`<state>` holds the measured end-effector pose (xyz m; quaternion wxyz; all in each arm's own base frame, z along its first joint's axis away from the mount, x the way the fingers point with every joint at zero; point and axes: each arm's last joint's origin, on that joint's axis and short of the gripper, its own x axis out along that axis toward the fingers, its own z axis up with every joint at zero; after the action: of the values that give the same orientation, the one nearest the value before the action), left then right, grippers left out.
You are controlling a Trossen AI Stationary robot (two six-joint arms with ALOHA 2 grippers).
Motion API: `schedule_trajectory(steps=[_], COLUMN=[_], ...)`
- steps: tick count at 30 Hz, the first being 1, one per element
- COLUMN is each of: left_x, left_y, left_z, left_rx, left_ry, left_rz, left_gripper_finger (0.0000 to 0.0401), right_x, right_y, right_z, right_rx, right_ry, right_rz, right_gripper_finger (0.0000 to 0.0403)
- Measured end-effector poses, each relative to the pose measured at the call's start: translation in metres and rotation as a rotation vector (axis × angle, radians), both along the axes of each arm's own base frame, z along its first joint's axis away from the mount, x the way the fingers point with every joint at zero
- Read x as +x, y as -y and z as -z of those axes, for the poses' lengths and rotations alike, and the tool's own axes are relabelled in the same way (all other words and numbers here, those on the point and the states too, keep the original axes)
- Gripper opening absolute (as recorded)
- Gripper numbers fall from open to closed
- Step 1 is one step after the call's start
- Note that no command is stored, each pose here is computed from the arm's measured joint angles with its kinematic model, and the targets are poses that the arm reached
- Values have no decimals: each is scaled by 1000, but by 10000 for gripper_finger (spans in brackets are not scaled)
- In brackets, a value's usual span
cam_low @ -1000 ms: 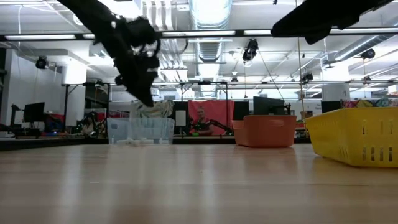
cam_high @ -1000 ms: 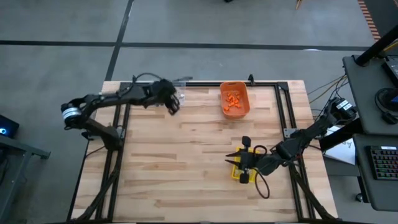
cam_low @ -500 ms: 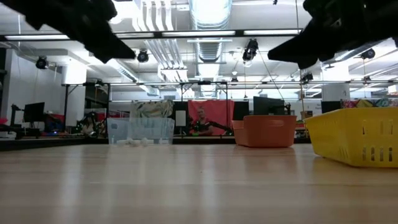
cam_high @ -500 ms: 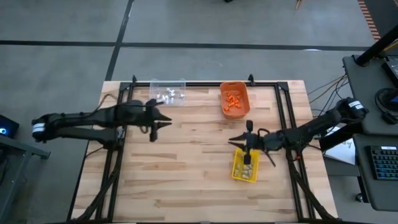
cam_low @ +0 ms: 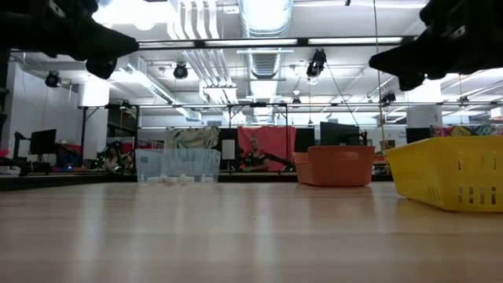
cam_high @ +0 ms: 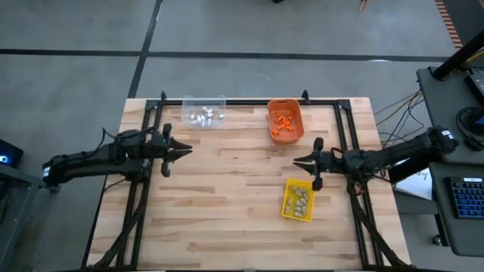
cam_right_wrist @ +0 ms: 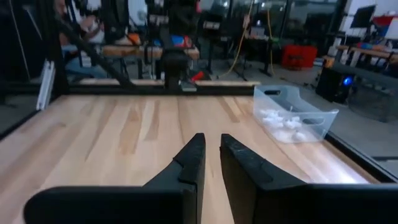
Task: Sort Halloween decoration
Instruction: Return to Home Position
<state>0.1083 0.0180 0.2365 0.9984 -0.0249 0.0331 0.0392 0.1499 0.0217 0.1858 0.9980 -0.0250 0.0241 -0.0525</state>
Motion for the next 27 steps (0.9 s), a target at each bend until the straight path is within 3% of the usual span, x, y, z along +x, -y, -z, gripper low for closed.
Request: schedule_trajectory(steps=[13, 20, 27], left_x=[-21, -22, -12], left_y=[4, 4, 4], left_z=[13, 34, 60], left_rx=[3, -4, -61], left_ry=[131, 135, 166], left_rz=[-1, -2, 55], left_gripper_finger=[40, 40, 40], right_x=[-40, -57, -57], right_y=[9, 13, 15], right_z=[2, 0, 10], right_rx=[7, -17, -34], right_ry=[120, 122, 41], right_rz=[45, 61, 93], right_gripper_finger=[43, 43, 43])
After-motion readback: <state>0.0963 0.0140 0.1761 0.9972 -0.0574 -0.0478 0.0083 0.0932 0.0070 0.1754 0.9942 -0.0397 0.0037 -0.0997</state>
